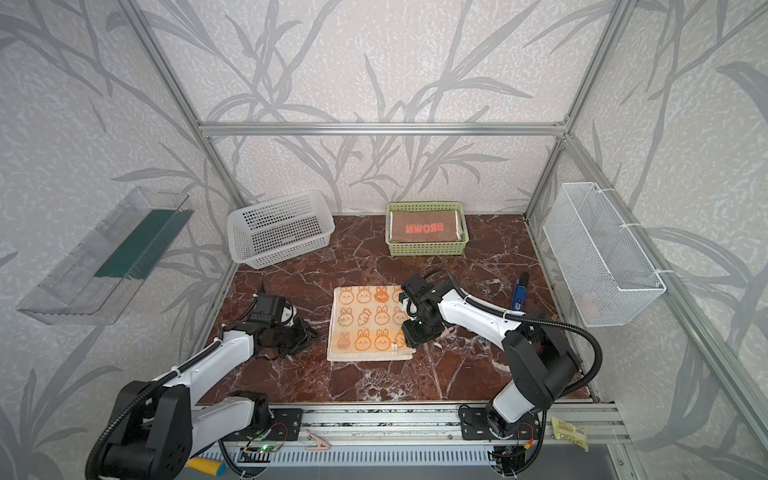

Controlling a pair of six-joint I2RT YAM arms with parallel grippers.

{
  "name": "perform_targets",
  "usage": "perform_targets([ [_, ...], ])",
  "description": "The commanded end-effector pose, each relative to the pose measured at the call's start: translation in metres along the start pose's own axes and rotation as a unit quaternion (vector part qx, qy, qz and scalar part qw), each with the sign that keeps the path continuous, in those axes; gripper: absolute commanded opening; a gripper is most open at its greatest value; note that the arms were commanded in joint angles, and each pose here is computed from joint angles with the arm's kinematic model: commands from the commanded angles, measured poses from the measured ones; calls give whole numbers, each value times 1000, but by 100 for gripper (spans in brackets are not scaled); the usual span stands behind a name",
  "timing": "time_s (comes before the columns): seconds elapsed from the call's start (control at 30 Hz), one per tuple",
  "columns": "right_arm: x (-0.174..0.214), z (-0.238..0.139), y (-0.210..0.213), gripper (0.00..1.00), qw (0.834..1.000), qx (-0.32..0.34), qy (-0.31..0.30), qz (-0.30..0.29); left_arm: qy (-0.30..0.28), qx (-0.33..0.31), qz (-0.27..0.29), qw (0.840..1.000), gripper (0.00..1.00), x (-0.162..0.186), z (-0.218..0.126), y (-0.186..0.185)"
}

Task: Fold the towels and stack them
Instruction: 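Fold the far edge of the bunny towel toward the robot with both grippers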

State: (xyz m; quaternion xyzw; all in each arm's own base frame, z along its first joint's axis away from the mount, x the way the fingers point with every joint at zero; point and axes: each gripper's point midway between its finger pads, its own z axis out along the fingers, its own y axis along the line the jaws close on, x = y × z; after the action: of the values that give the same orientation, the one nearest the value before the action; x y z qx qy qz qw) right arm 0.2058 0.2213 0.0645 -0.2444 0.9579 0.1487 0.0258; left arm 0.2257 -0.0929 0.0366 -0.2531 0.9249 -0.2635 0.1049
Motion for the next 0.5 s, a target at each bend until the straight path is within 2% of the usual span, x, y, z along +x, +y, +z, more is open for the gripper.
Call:
perform_targets([
  [0.0, -4, -26, 8, 55, 1000, -10, -15, -15, -43, -6, 22, 999, 35, -22, -13, -13],
  [0.1, -21, -24, -1, 55, 999, -4, -37, 2, -63, 5, 43, 997, 35, -41, -13, -32],
  [0.2, -50, -20, -19, 55, 997, -5, -66, 47, -61, 18, 67, 996, 41, -62, -5, -55],
  [0.4, -120, -23, -55, 54, 977, -29, -164, 136, -39, 57, 79, 994, 49, -99, 30, -88],
  [0.47, -135, -12, -71, 55, 970, -33, -171, 167, -27, 66, 76, 995, 50, -108, 43, -95],
])
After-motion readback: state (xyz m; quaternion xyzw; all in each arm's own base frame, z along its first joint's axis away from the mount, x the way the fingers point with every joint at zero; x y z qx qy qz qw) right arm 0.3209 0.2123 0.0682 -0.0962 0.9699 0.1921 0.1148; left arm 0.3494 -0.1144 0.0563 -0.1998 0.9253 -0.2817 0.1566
